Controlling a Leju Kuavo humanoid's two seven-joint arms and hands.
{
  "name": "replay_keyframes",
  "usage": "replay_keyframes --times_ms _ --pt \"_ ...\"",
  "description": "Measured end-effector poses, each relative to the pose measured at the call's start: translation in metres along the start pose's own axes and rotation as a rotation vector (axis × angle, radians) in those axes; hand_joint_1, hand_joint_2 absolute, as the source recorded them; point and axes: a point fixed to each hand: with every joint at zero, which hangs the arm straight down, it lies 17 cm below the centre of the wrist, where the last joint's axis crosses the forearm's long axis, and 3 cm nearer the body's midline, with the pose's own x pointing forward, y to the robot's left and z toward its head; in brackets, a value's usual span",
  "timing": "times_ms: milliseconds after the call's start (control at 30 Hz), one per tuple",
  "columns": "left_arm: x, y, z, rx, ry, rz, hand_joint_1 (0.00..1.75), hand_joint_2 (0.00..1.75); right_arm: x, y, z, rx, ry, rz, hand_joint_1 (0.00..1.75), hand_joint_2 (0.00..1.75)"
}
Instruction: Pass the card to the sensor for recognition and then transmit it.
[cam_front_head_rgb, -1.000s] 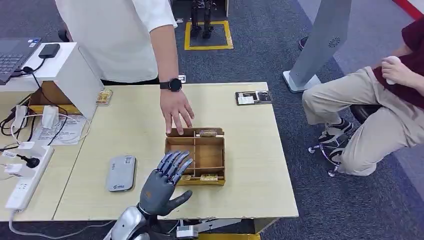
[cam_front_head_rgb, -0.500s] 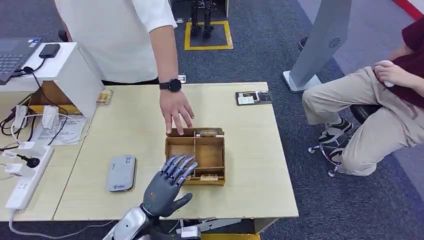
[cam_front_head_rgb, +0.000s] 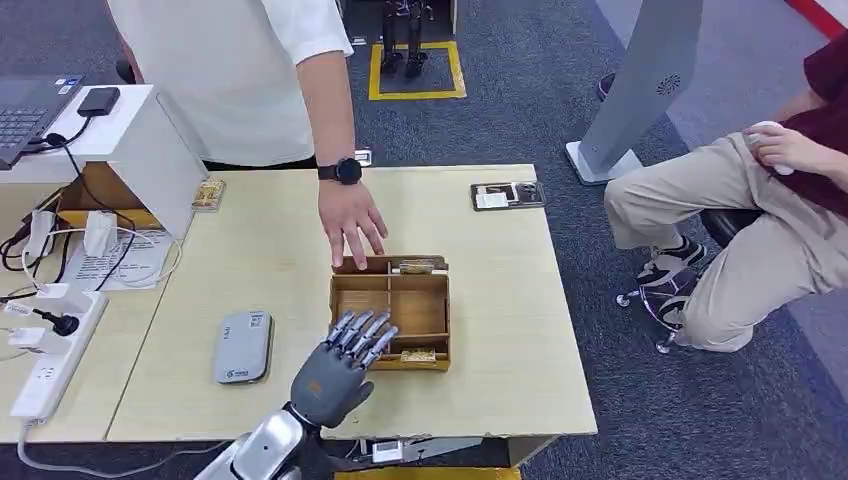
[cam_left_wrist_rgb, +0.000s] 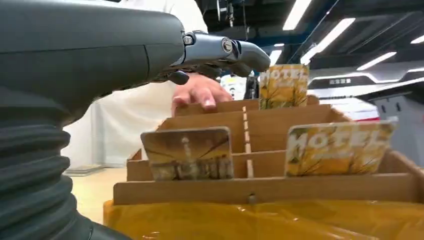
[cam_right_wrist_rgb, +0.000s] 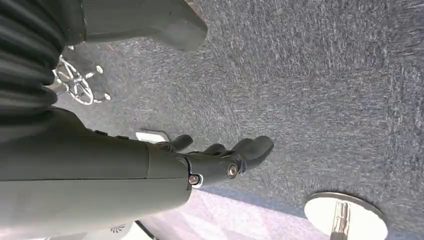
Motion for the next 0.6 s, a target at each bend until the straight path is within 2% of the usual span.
replay_keyframes --times_ms 200,600 --pt "-0.011 -0.002 -0.001 -0.005 0.058 -0.054 0.0 1.75 -0.003 0.0 0.0 0.0 0.013 -0.012 0.0 1.75" --pt "-0.017 -0.001 -0.002 -0.001 0.108 -0.058 0.0 1.75 -0.008 0.0 0.001 0.0 0.027 -0.017 0.0 1.75"
